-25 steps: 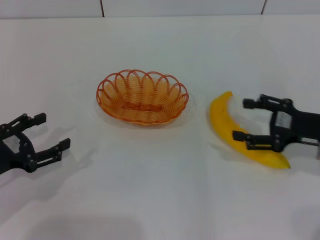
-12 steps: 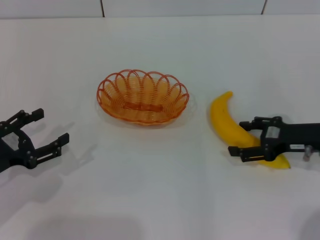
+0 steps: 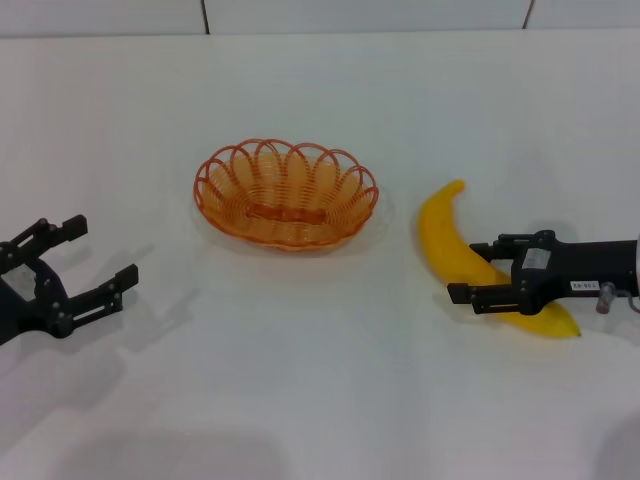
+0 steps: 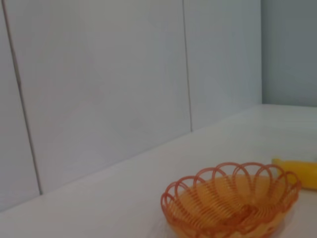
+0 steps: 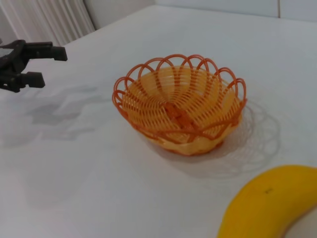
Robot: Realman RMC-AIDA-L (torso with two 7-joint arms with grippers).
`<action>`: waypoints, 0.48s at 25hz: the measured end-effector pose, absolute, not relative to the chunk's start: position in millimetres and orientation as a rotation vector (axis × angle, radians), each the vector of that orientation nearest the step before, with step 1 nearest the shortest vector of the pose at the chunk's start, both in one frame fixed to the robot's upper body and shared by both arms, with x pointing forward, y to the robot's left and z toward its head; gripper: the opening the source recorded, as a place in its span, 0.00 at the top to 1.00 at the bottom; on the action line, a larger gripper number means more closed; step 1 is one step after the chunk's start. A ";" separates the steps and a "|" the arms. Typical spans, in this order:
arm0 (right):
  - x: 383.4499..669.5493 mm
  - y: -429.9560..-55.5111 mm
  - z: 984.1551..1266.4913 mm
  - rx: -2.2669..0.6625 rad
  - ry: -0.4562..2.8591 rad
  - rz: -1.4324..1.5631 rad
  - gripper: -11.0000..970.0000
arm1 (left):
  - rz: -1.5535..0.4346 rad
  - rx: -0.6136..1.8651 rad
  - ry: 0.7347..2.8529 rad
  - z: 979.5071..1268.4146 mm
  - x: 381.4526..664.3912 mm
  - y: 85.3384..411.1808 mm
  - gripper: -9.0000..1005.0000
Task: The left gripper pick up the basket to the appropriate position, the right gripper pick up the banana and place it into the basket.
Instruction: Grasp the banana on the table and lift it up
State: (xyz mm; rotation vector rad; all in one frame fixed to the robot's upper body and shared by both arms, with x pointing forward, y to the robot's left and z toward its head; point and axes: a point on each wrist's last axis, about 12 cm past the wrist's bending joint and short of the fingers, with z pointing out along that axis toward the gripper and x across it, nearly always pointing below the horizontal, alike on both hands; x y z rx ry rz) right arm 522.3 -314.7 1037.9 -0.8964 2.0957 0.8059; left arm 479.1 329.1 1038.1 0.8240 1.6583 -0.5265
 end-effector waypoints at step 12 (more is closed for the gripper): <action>525.0 -315.9 1041.1 -0.909 2.105 0.796 0.44 | -0.540 0.821 1.639 1039.7 477.8 327.9 0.11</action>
